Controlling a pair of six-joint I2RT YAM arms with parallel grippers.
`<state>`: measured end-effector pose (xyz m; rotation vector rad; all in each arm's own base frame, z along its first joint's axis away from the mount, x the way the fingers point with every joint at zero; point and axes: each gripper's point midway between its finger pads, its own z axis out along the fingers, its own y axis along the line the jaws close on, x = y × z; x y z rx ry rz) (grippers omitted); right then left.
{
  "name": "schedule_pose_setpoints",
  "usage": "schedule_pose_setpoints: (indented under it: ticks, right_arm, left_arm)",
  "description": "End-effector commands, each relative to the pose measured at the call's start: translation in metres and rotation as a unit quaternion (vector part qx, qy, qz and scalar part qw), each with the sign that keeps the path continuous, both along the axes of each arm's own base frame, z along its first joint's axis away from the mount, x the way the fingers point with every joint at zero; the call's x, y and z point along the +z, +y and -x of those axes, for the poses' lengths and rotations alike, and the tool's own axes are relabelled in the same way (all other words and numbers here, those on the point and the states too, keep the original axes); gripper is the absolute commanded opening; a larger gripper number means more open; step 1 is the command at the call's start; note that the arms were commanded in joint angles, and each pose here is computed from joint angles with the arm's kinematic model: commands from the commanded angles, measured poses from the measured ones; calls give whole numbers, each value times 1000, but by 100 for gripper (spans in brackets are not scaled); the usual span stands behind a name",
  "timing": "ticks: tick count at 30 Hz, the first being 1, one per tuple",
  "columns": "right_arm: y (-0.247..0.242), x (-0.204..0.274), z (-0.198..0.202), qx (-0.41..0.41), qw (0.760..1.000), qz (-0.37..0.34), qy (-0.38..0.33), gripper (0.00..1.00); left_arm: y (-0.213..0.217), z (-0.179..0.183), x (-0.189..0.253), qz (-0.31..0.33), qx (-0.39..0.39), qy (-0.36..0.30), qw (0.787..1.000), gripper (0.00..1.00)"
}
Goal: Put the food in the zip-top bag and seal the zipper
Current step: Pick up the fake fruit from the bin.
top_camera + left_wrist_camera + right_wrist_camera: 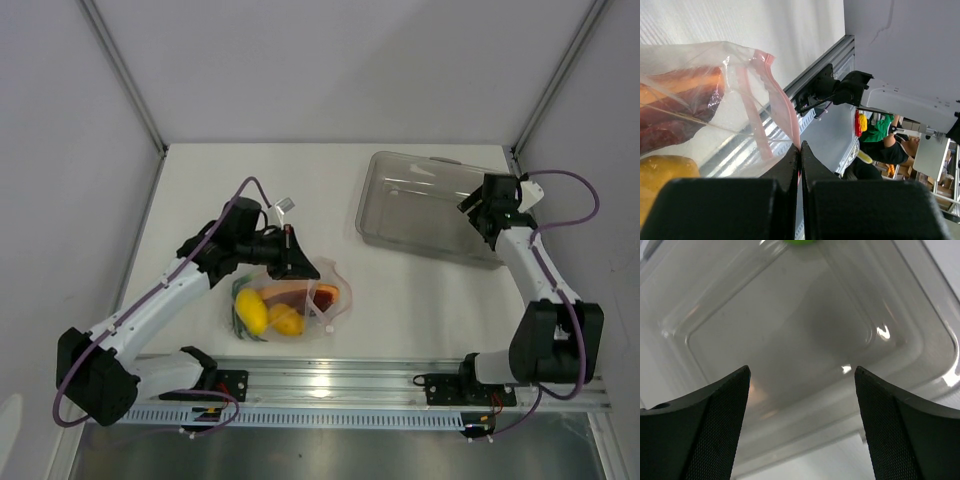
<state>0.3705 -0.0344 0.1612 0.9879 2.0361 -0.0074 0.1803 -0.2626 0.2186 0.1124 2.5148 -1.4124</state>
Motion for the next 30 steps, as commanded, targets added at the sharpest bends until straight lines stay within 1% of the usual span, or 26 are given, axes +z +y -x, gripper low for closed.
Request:
schedule_pose_setpoints:
  ticks: [1,5,9,16,23,30]
  right_arm:
    - [-34,19,-45,-63,996,2,-57,86]
    - [-59,-10,-74,-82,996,-7,-30,88]
    - [-70,-33,-106,-78,997,13,-9,91]
    - [-85,-46,-143,-81,996,45,-10,93]
    - [-99,-54,-164,-94,994,63,-4,93]
    - [-109,-60,-169,-120,991,65,-5,91]
  left_arm:
    - [-10,-7,13,31,-24,-45,998,0]
    - [-15,-15,20,43,-21,-60,997,1]
    - [-17,-22,19,35,-20,-67,997,1]
    - [-20,-27,8,38,-19,-73,996,0]
    - [-25,-31,-1,35,-29,-59,997,1]
    - [-29,-38,-9,32,-37,-45,998,0]
